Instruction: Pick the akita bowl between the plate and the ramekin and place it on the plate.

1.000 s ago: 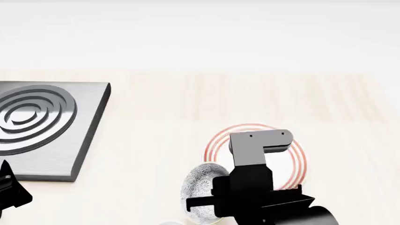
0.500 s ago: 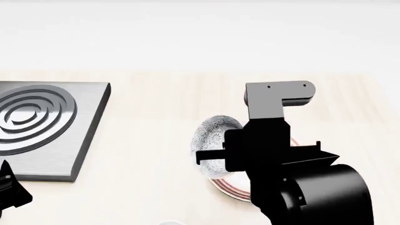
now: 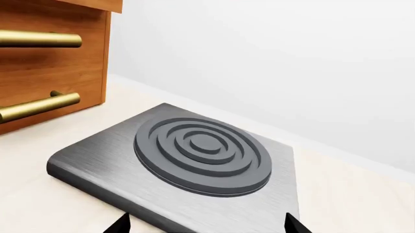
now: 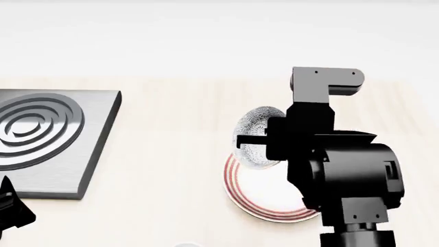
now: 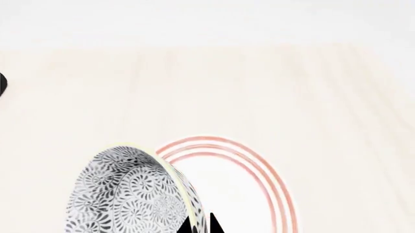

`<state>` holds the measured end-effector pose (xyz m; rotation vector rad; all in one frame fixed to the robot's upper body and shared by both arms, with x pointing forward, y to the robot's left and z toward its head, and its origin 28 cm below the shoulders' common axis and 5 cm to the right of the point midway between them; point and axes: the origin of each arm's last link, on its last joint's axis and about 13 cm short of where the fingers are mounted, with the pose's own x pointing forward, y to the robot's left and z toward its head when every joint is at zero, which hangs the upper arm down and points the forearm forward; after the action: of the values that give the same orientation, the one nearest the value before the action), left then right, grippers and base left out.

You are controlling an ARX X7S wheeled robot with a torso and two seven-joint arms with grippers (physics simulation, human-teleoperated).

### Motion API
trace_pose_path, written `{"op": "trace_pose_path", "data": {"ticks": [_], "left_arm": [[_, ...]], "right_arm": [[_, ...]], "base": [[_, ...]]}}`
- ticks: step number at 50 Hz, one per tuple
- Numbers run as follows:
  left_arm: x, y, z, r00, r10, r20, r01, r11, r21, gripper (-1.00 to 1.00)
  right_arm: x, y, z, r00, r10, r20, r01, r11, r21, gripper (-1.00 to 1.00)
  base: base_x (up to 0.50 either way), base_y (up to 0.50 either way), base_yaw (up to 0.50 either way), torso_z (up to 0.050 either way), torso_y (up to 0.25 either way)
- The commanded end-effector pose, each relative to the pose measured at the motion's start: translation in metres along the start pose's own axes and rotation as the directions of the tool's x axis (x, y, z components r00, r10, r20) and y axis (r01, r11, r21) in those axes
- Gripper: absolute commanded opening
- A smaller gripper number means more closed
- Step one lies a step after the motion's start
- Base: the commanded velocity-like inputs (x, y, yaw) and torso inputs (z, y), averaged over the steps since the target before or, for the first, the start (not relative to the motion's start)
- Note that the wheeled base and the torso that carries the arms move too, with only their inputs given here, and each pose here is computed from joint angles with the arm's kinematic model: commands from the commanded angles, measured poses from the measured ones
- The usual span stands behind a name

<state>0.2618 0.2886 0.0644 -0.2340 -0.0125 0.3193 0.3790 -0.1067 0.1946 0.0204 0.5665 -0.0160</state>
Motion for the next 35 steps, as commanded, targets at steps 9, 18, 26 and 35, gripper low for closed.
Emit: {"op": "trace_pose_path", "data": {"ticks": [9,18,26,35], "left_arm": [[0.000,0.000,-0.001,1.000,0.000,0.000,0.000,1.000,0.001,1.00],[0.000,0.000,-0.001,1.000,0.001,0.000,-0.001,1.000,0.000,1.00],[0.000,0.000,0.000,1.000,0.001,-0.002,-0.001,1.000,-0.001,1.00],[0.001,0.000,0.000,1.000,0.001,-0.002,-0.001,1.000,-0.001,1.00]], "right_arm": [[0.025,-0.009,0.019,1.000,-0.024,-0.015,0.025,0.998,0.055,-1.00],[0.033,-0.006,0.013,0.999,-0.023,-0.034,0.028,0.989,0.142,-1.00],[0.034,-0.004,0.012,0.997,-0.068,-0.045,0.077,0.970,0.233,-1.00],[0.038,0.000,0.002,0.993,-0.090,-0.077,0.107,0.956,0.274,-1.00]], "base": [[0.00,0.00,0.00,0.000,0.000],[0.00,0.00,0.00,0.000,0.001],[0.00,0.00,0.00,0.000,0.000],[0.00,0.00,0.00,0.000,0.000]]}}
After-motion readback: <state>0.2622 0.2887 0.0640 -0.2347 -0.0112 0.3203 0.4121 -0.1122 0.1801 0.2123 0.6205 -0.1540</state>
